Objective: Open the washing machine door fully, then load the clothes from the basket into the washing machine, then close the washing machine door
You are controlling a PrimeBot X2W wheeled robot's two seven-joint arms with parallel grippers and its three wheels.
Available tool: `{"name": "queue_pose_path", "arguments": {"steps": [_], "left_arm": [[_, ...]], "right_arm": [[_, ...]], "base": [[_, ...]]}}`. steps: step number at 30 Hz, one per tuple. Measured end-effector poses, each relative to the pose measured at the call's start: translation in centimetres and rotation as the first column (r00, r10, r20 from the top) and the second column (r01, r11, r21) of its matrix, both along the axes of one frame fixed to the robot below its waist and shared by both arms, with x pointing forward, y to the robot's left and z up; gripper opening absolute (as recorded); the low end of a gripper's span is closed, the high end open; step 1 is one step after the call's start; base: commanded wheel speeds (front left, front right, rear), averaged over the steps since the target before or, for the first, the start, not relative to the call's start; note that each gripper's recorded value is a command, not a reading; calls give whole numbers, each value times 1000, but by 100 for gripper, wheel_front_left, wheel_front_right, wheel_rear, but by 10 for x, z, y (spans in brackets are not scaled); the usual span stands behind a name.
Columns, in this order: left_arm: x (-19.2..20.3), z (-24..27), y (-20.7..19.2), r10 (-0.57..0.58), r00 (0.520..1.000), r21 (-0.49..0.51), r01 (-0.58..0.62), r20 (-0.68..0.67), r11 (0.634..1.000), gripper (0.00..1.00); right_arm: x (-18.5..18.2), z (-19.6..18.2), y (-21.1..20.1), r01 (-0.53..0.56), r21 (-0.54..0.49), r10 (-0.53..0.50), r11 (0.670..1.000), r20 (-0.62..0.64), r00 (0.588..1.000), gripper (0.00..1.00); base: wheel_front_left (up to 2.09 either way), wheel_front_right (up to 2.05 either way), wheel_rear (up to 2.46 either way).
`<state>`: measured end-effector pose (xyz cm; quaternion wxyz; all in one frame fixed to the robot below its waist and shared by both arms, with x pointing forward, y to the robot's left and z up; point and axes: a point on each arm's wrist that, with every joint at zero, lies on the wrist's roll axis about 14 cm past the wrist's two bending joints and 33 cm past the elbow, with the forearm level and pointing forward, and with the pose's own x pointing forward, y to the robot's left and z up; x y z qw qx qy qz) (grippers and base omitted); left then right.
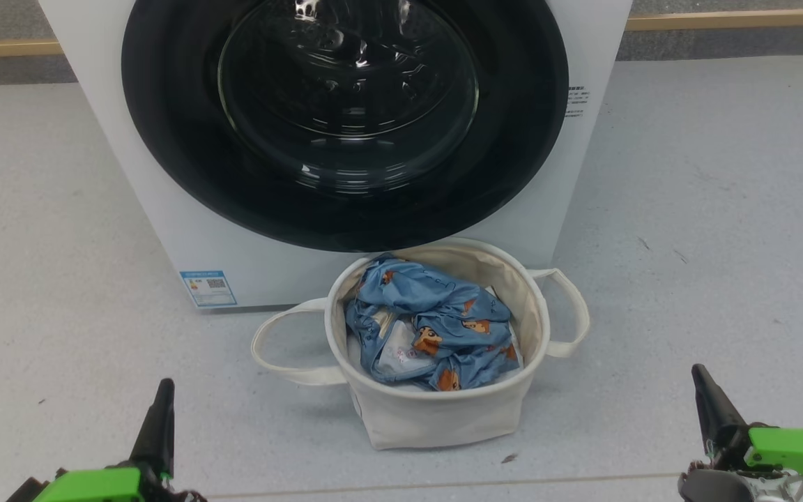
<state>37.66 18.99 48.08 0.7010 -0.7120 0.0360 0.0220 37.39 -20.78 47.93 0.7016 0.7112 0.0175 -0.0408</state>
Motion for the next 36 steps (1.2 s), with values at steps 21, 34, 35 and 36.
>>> {"name": "queue_pose_path", "arguments": {"steps": [21,34,35,36], "left_arm": [[0,0,0,-1,1000,7,1,-1,1000,0],[0,0,0,-1,1000,7,1,-1,1000,0],[0,0,0,-1,1000,7,1,-1,1000,0],[0,0,0,-1,1000,7,1,-1,1000,0]], "right_arm": [[0,0,0,0,0,0,1000,0,1000,0],[0,0,0,0,0,0,1000,0,1000,0],[0,0,0,0,0,0,1000,0,1000,0],[0,0,0,0,0,0,1000,0,1000,0]], "base": [[0,0,0],[0,0,0],[0,0,0],[0,0,0]]}}
